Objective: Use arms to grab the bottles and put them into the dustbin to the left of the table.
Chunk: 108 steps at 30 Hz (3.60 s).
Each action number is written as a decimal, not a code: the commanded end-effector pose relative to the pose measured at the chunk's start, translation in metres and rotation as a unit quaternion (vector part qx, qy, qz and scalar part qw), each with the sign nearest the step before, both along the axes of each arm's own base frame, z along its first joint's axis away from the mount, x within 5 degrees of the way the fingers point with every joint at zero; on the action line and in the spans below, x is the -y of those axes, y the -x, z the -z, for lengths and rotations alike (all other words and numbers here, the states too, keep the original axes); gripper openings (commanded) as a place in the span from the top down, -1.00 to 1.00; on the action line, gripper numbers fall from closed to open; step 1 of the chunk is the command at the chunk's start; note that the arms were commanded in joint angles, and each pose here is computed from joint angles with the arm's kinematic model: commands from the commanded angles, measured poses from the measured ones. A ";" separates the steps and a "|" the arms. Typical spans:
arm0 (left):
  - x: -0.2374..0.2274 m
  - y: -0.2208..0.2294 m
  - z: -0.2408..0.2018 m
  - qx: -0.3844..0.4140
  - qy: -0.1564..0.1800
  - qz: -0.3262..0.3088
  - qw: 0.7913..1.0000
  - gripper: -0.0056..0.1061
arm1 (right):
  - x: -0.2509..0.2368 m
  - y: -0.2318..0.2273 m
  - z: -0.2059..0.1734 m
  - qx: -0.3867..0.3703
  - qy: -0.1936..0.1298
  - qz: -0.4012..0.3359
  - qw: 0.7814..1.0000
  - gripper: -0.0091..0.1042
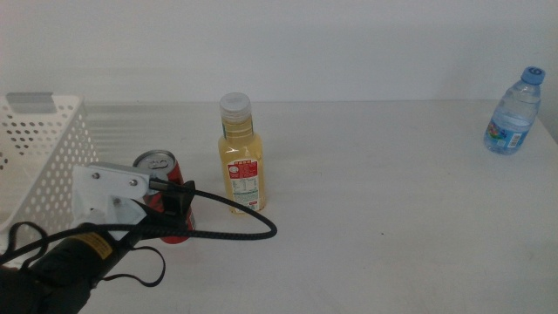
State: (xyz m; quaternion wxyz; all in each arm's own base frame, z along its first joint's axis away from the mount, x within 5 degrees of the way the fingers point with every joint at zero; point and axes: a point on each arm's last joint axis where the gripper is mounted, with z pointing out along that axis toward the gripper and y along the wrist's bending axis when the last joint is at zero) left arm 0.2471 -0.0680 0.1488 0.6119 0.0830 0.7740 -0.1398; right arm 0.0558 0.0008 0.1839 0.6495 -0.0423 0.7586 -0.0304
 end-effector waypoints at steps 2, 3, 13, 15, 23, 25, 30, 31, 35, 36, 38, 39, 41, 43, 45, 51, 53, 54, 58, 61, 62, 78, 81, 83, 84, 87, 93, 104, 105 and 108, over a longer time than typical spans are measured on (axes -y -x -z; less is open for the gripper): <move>0.003 -0.010 -0.012 0.059 0.027 0.000 0.998 -0.71 | 0.001 0.001 -0.010 0.052 0.006 0.004 0.999 -0.52; 0.003 -0.011 -0.010 0.067 0.031 0.000 0.997 -0.71 | 0.001 0.001 -0.010 0.052 0.006 0.004 0.999 -0.52; 0.005 -0.016 0.012 0.067 0.032 0.002 0.997 -0.68 | 0.001 0.001 -0.010 0.052 0.006 0.004 0.999 -0.52; 0.005 -0.016 0.012 0.070 0.026 0.003 0.997 -0.61 | 0.001 0.001 -0.010 0.052 0.006 0.004 0.999 -0.52; 0.006 -0.022 0.008 0.082 0.029 0.003 0.996 0.15 | 0.001 0.001 -0.010 0.052 0.006 0.004 0.999 -0.52; 0.006 -0.020 0.009 0.071 0.048 0.001 0.996 0.46 | 0.001 0.001 -0.010 0.052 0.006 0.004 0.999 -0.52; 0.004 -0.012 0.009 0.051 0.068 -0.002 0.996 0.99 | 0.001 0.001 -0.010 0.052 0.006 0.004 0.999 -0.52; 0.004 -0.009 0.007 0.052 0.068 0.000 0.996 0.99 | 0.001 0.001 -0.010 0.052 0.006 0.004 0.999 -0.52; 0.001 0.001 -0.004 0.059 0.065 0.001 0.996 0.99 | 0.001 0.001 -0.010 0.052 0.006 0.004 0.999 -0.52; 0.001 0.003 -0.008 0.055 0.063 0.002 0.997 0.99 | 0.001 0.001 -0.010 0.052 0.006 0.004 0.999 -0.52; 0.002 0.007 -0.014 0.035 0.048 0.011 0.998 0.99 | 0.001 0.001 -0.010 0.052 0.006 0.004 0.999 -0.52; 0.002 0.009 -0.019 0.031 0.042 0.015 0.999 0.99 | 0.001 0.001 -0.010 0.052 0.006 0.004 0.999 -0.52; 0.001 0.013 -0.025 0.010 0.030 0.017 0.999 0.99 | 0.001 0.001 -0.010 0.052 0.006 0.004 0.999 -0.52; 0.000 0.018 -0.036 0.002 0.022 0.016 1.000 0.99 | 0.001 0.001 -0.010 0.052 0.006 0.004 0.999 -0.52; -0.002 0.021 -0.046 -0.007 0.015 0.011 1.000 0.99 | 0.001 0.001 -0.010 0.052 0.006 0.004 0.999 -0.52; -0.007 0.021 -0.083 -0.074 -0.051 0.002 0.996 0.99 | 0.001 0.001 -0.010 0.052 0.006 0.004 0.999 -0.52; -0.010 0.020 -0.096 -0.101 -0.072 -0.013 0.992 0.99 | 0.001 0.001 -0.010 0.052 0.006 0.004 0.999 -0.52; -0.012 0.020 -0.103 -0.115 -0.077 -0.026 0.990 0.99 | 0.001 0.001 -0.010 0.052 0.006 0.004 0.999 -0.52; -0.020 0.015 -0.128 -0.173 -0.089 -0.075 0.978 0.99 | 0.001 0.001 -0.010 0.052 0.006 0.004 0.999 -0.52; -0.024 0.014 -0.145 -0.208 -0.106 -0.099 0.967 0.99 | 0.001 0.001 -0.010 0.052 0.006 0.004 0.999 -0.52; -0.025 0.013 -0.151 -0.217 -0.111 -0.103 0.964 0.99 | 0.001 0.001 -0.010 0.052 0.006 0.004 0.999 -0.52; -0.015 0.015 -0.192 -0.269 -0.094 -0.002 0.959 0.99 | 0.001 0.001 -0.010 0.052 0.006 0.004 0.999 -0.52; -0.030 0.009 -0.198 -0.299 -0.082 -0.016 0.951 0.99 | 0.001 0.001 -0.010 0.052 0.006 0.004 0.999 -0.52; -0.043 0.004 -0.201 -0.326 -0.080 -0.036 0.941 0.99 | 0.001 0.001 -0.010 0.052 0.006 0.004 0.999 -0.52; -0.049 0.001 -0.202 -0.336 -0.083 -0.044 0.937 0.99 | 0.001 0.001 -0.010 0.052 0.006 0.004 0.999 -0.52; -0.068 -0.007 -0.208 -0.375 -0.084 -0.065 0.921 0.99 | 0.001 0.001 -0.010 0.052 0.006 0.004 0.999 -0.52; -0.100 -0.030 -0.227 -0.412 -0.089 -0.082 0.903 0.99 | 0.001 0.001 -0.010 0.052 0.006 0.004 0.999 -0.52; -0.163 -0.065 -0.222 -0.439 -0.094 -0.113 0.886 0.99 | 0.001 0.001 -0.010 0.052 0.006 0.004 0.999 -0.52; -0.167 -0.068 -0.220 -0.443 -0.093 -0.117 0.884 0.99 | 0.001 0.001 -0.010 0.052 0.006 0.004 0.999 -0.52; -0.177 -0.076 -0.207 -0.459 -0.103 -0.127 0.873 0.99 | 0.001 0.001 -0.010 0.052 0.006 0.004 0.999 -0.52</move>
